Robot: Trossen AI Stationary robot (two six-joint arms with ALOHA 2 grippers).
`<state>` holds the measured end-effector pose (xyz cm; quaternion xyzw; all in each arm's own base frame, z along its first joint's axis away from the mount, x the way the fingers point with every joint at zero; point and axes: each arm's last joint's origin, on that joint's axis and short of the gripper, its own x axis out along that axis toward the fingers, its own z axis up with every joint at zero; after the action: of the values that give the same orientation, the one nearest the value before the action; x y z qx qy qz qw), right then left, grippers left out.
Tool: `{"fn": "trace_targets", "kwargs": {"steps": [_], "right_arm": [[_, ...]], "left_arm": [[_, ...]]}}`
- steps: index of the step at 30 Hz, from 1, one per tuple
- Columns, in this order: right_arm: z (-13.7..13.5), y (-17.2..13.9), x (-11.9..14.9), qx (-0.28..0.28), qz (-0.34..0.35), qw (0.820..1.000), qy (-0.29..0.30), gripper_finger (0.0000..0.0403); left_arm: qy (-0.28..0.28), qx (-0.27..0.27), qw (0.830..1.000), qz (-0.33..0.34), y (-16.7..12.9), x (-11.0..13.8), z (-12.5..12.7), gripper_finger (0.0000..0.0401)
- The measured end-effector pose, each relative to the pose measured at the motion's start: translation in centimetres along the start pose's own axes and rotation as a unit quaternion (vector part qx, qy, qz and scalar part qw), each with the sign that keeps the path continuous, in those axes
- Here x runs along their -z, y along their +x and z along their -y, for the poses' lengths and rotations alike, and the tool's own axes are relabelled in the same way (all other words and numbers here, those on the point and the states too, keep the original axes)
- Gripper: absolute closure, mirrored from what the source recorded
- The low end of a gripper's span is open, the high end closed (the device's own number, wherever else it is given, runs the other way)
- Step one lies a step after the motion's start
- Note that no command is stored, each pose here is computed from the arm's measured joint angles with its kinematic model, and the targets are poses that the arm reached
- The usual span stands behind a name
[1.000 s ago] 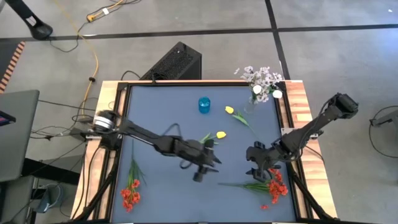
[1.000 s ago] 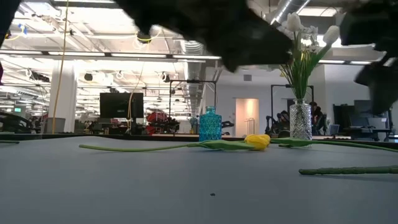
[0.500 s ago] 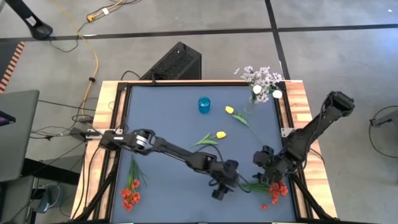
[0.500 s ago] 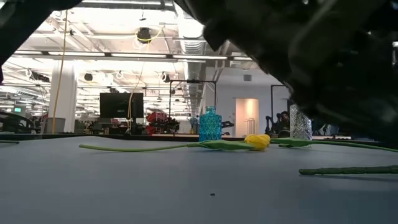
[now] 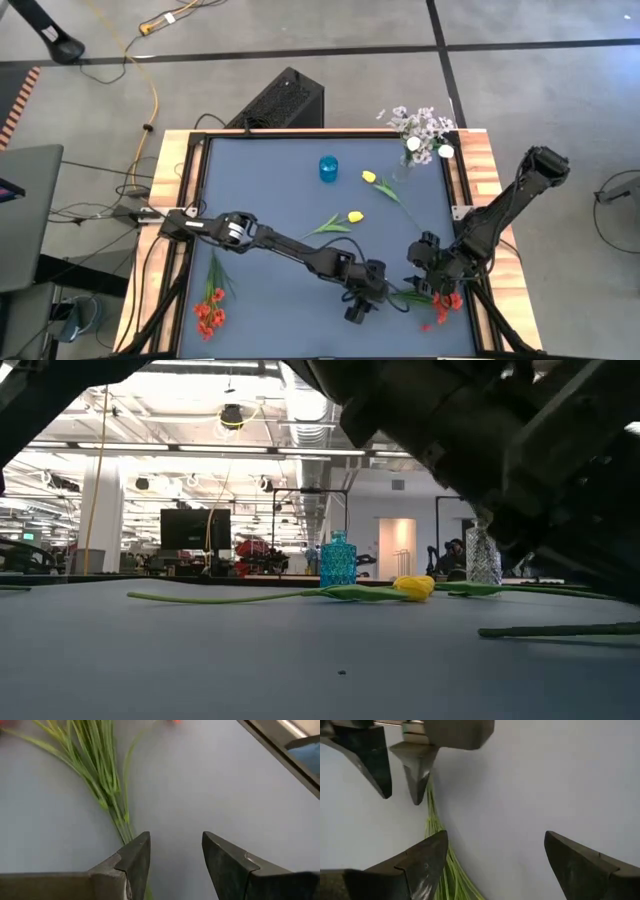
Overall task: Sort flowers into vase by color
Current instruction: Put the right orange flowers into the blue vase
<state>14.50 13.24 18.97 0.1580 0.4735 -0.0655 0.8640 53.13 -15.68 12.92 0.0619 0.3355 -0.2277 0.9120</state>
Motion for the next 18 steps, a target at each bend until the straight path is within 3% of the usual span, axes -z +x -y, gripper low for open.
{"fn": "trace_targets", "kwargs": {"steps": [4,18], "right_arm": [[0.0,0.0,0.0,0.0,0.0,1.0,0.0,0.0047],[-0.1,0.0,-0.1,-0.004,0.002,1.0,0.006,0.0047]], "left_arm": [[0.01,-0.033,0.999,0.0,-0.2,-0.4,0.1,0.0232],[-0.011,-0.073,0.997,-0.019,-0.4,0.2,-1.0,0.0232]]}}
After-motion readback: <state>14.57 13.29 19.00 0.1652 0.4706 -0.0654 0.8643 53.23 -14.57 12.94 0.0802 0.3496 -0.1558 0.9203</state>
